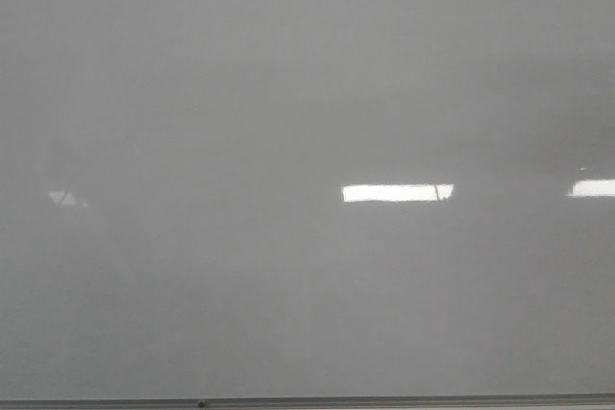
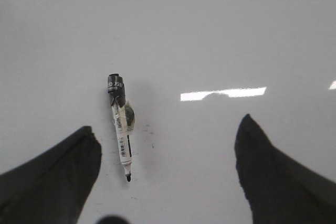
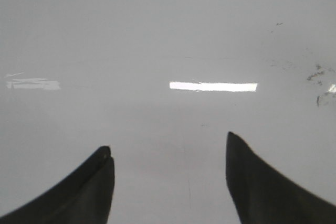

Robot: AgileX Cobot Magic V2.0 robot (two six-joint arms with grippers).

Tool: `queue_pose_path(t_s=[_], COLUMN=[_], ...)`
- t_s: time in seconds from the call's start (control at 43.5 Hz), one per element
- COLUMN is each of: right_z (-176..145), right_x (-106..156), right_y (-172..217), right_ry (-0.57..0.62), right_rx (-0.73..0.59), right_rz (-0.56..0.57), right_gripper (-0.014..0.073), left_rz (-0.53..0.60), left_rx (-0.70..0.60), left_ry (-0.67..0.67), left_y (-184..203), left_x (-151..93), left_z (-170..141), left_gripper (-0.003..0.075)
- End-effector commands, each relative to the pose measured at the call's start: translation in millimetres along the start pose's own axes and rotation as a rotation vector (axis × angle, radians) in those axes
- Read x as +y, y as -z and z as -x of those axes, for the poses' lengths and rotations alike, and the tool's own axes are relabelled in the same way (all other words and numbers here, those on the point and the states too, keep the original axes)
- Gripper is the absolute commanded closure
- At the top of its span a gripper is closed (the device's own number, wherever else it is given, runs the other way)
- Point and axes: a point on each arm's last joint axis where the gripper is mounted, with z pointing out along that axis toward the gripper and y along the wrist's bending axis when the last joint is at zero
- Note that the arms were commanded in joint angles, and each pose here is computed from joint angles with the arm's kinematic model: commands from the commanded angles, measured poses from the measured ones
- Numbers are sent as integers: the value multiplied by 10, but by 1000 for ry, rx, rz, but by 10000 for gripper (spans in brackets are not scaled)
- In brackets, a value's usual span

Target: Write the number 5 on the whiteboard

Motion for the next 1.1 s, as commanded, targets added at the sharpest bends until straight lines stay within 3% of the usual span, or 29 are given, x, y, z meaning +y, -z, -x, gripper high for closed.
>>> queue_pose_path(t_s=[0.0,0.253,0.528,0.712,1.08], right_z=[162,163,164,164,164], right_x=[-3,-4,-4,-4,-4], right_y=[2,2,2,2,2], right_ry=[7,7,7,7,7], right_rx=[-87,-88,-89,-89,-89], right_rz=[-9,-9,-10,-10,-10], right_gripper=[70,70,70,70,70], left_rz=[9,8,9,19,179], left_rx=[-114,-11,219,248,321], left_ry=[18,9,-21,-29,17], left_y=[9,-183,-884,-1305,-1823], left_x=[14,18,44,65,494], left_z=[200,146,57,14,-70], left_gripper=[137,138,138,149,156])
